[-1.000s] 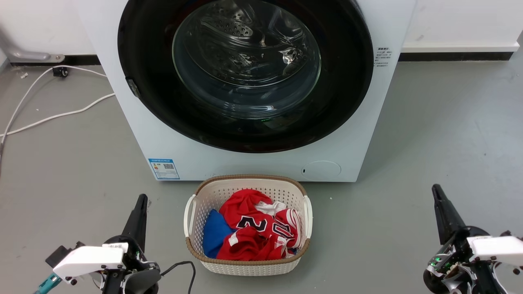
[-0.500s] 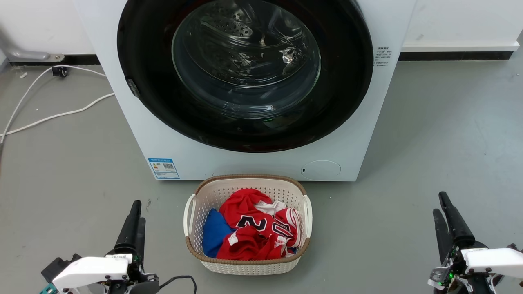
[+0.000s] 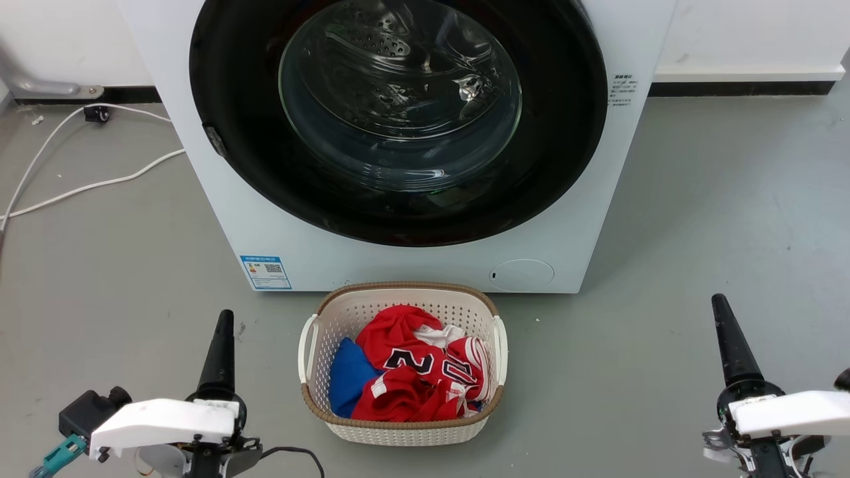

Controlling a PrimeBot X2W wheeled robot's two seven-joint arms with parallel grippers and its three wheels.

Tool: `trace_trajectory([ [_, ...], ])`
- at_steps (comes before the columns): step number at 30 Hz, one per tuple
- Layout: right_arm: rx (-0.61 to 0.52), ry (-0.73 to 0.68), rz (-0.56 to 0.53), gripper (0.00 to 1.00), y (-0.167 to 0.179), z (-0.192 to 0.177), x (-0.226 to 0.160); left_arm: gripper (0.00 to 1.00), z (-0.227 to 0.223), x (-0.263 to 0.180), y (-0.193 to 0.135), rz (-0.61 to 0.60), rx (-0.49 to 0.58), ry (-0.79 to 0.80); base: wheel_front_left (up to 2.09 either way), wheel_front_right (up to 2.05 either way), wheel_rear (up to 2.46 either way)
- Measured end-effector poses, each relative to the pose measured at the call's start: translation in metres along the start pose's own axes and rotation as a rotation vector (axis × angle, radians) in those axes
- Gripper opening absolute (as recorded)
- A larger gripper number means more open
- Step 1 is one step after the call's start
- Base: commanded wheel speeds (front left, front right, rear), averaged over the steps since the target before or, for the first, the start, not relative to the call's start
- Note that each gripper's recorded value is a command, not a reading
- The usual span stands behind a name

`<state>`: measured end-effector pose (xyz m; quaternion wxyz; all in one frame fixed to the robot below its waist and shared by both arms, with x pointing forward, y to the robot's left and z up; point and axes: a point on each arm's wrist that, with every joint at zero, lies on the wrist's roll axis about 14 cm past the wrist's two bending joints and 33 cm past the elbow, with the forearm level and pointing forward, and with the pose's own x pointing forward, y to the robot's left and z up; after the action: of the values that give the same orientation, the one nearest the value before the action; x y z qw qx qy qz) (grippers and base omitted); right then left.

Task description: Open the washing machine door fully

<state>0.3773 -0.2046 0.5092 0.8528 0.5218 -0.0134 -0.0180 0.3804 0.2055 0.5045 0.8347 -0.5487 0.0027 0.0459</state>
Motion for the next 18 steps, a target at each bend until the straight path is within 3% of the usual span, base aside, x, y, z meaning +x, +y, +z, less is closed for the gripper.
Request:
trace_trajectory([
  [12, -0.317, -0.006, 0.062, 1.0, 0.018, -0.003, -0.002, 1.0, -0.004, -0.001, -0.011, 0.0, 0.288, -0.021, 0.0, 0.0, 0.0],
  [18, -0.413, -0.019, 0.086, 1.0, 0.025, -0.002, -0.002, 1.0, -0.006, -0.002, -0.017, -0.014, 0.392, -0.032, 0.0, 0.0, 0.0],
])
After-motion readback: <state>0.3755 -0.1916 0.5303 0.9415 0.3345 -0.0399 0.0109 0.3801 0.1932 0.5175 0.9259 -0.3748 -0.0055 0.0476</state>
